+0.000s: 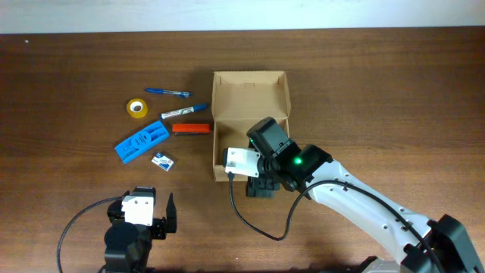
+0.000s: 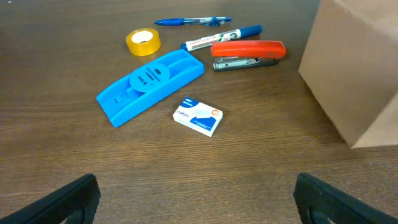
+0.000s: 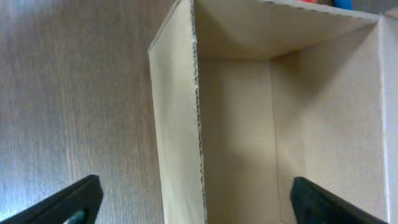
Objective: Pack container
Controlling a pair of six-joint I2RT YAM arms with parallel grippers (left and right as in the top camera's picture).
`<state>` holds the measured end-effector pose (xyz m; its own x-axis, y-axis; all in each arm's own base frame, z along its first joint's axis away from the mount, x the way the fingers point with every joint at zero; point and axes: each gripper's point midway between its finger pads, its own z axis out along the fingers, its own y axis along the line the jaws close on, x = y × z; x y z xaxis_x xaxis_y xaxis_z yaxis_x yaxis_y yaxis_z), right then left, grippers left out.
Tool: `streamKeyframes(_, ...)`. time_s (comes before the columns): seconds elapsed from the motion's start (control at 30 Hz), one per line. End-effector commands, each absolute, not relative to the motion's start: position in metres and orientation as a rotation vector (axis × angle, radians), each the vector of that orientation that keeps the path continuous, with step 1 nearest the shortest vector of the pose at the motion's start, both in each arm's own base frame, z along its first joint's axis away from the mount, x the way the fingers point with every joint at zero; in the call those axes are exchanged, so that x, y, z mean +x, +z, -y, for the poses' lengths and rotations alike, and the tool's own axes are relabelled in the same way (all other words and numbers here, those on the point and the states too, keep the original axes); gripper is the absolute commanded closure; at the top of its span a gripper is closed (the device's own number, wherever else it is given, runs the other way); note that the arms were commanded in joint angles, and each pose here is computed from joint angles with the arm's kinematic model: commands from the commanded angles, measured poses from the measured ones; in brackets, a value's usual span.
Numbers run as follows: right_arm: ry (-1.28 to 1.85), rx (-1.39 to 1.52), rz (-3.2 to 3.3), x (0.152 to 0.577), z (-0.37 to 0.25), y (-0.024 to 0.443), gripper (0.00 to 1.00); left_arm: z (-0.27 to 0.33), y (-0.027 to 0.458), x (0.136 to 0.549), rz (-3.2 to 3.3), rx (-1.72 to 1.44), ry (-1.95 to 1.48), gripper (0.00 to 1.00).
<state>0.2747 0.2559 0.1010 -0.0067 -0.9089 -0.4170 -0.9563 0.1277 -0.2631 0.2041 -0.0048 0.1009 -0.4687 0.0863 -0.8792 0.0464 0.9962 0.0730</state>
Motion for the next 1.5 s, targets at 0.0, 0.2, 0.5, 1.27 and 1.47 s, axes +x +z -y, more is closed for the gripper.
streamKeyframes(0.0, 0.151, -1.601, -2.005, 0.283, -0.26, 0.125, 0.01, 0.005, 0.101, 0.204, -2.055, 0.108, 0.052, 0.0)
streamKeyframes(0.2, 0.268, -1.215, -1.873, 0.266, -0.245, 0.251, 0.01, 0.005, 0.101, 0.204, -2.055, 0.108, 0.052, 0.0)
streamKeyframes(0.5, 0.253, -0.928, -2.111, 0.209, -0.169, 0.266, 0.01, 0.005, 0.101, 0.204, -2.055, 0.108, 0.052, 0.0)
streamKeyframes(1.27, 0.351, -0.592, -2.395, 0.135, -0.105, 0.248, 0.01, 0.005, 0.101, 0.204, -2.055, 0.108, 0.052, 0.0)
streamKeyframes(1.47, 0.352, -0.592, -2.395, 0.135, -0.105, 0.248, 0.01, 0.005, 0.101, 0.204, -2.055, 0.108, 0.052, 0.0)
